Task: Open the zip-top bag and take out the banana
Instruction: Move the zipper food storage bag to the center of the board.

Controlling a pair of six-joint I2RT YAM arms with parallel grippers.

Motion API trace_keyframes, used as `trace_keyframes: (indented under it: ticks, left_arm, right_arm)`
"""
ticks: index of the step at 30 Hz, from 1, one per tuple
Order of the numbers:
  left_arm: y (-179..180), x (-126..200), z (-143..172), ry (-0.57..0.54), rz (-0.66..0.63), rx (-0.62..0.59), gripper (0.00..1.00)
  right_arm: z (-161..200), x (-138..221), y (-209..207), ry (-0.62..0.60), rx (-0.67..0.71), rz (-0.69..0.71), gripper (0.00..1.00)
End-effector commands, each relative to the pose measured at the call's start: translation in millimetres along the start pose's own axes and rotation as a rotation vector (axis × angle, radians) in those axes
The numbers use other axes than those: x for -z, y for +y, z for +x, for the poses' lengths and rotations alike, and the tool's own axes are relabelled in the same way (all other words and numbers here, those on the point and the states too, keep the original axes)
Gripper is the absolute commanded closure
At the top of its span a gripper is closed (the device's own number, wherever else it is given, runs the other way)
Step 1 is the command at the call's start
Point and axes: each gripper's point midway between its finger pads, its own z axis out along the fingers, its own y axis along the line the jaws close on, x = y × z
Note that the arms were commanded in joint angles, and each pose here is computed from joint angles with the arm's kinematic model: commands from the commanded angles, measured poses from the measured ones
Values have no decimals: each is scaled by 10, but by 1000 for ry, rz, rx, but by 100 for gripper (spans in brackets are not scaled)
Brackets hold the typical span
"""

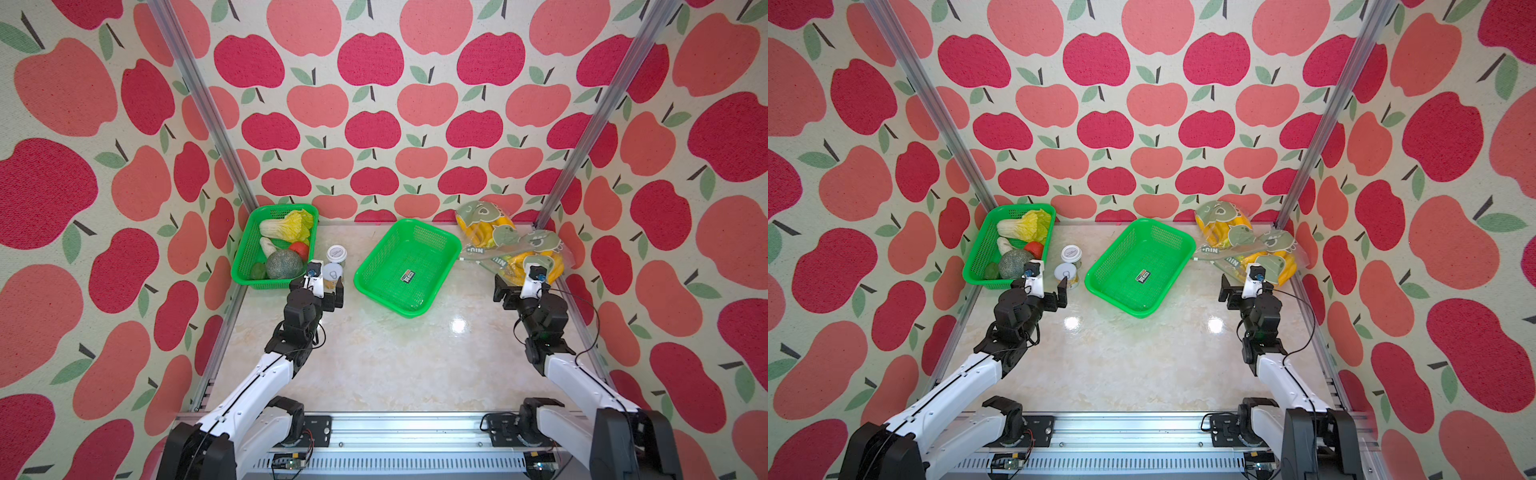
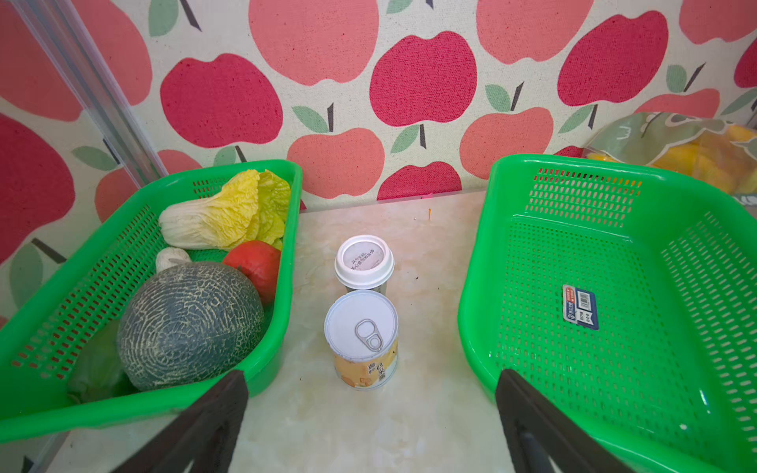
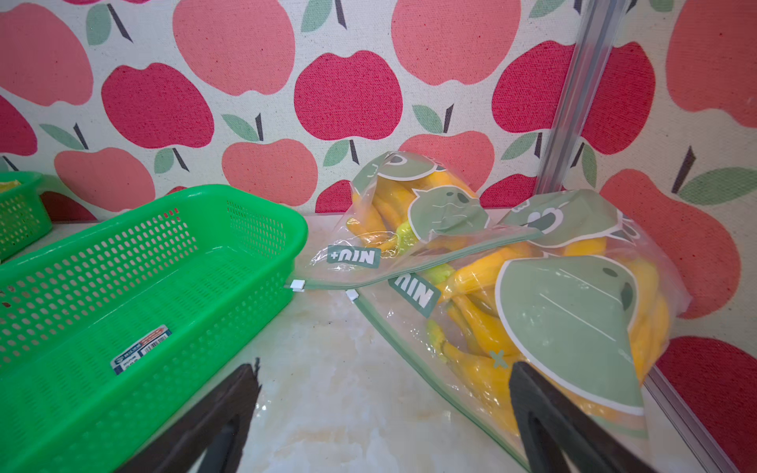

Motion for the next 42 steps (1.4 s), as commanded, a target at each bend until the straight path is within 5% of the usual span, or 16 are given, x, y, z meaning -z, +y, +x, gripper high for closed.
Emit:
trace_keyframes:
  ticks: [1,4,10,14,22,27,34,39,42]
  left_arm:
    - [238,134,110,176,-148,241,2]
    - [348,200,143,310,-213,436,2]
    - [-164,117,-73,370,5,328,2]
    - [-524,153,-161,361,149,319,2]
    - [-1289,274,-13,417,359,238,2]
    - [-1748,362,95,456,462,174,2]
    - [-2219,425,212,501,559,94,2]
    - [-2427,438,291,531,590,68,2]
    - [-2546,447,309,547,616,63,2]
  right_arm:
    - [87,164,-335,120,-181,198,1]
    - [108,324,-725,148,-372,354,1]
    - [404,316,-1279,345,-676,448,1]
    - [486,144,-1340,413,-881,337,1]
    - [447,-133,-1099,439,-1000,145,1]
    - [603,-212,-921,507,-998,109,10]
    - [700,-274,-790,563,-1007,78,34]
    - [707,-227,-800,570,-985,106,74]
    - [660,-158,-749,576,-942,118,89]
